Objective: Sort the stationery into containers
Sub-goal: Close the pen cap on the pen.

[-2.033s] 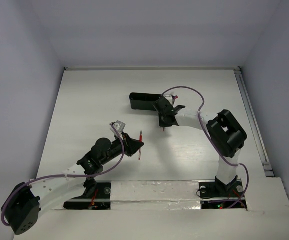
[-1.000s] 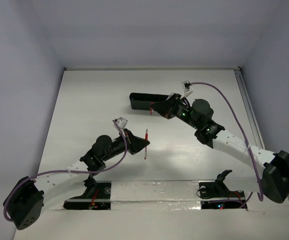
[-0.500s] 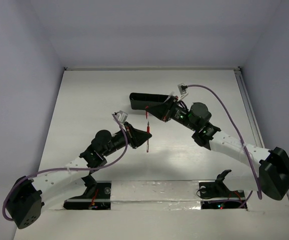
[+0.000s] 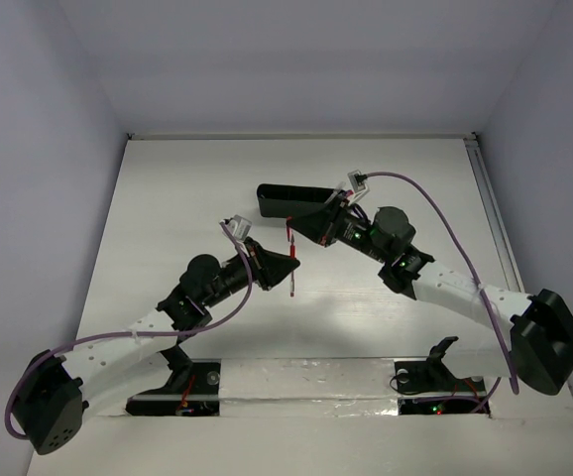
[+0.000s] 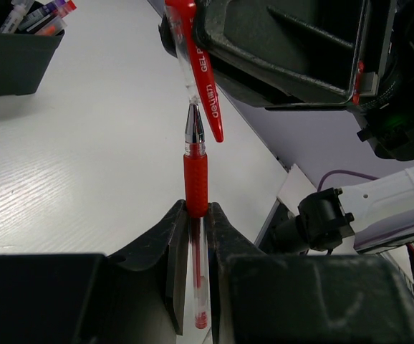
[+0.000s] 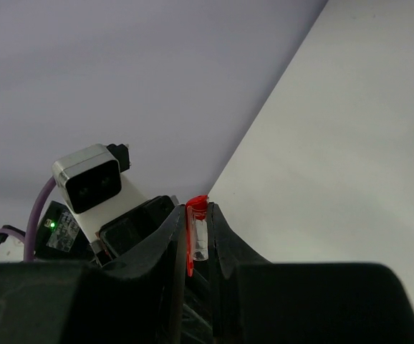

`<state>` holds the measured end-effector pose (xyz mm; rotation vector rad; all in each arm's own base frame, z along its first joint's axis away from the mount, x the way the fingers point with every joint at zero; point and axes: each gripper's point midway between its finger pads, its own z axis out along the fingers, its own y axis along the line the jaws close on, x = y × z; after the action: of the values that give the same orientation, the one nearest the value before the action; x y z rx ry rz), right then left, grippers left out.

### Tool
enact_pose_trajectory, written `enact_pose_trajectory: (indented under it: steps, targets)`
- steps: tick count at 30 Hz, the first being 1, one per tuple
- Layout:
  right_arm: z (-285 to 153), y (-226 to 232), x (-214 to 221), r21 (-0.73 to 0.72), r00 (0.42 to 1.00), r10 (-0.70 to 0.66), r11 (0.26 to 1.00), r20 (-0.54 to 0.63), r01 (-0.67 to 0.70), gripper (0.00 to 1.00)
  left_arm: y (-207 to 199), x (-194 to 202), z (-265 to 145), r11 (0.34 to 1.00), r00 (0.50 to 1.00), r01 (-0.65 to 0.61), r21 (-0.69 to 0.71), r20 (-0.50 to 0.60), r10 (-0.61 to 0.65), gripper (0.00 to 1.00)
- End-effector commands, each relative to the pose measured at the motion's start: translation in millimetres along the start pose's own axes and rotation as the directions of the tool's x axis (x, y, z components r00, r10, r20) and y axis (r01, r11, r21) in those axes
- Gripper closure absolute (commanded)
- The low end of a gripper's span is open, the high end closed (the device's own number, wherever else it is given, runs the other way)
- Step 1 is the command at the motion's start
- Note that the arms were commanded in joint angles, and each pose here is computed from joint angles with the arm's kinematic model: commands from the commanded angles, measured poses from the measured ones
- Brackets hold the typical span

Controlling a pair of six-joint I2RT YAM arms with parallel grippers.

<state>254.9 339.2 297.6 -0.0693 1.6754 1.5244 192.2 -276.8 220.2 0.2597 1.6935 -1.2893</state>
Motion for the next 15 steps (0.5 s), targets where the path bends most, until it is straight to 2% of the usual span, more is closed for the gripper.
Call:
enact_pose_trajectory:
  steps: [1,15]
  targets:
    - [1.5,12.9,-5.9,-0.055,0.999,-0.019,0.998,0.034,0.02,1.0,-16.4,-27.9,2.8,0.998,0.996,-0.036,0.043,0.079,0.032,1.0]
    - [0.8,11.1,-8.8,-0.047,0.998,-0.031,0.998,0.054,0.034,1.0,-15.9,-25.8,-0.5,0.998,0.997,-0.025,0.054,0.079,0.021,1.0]
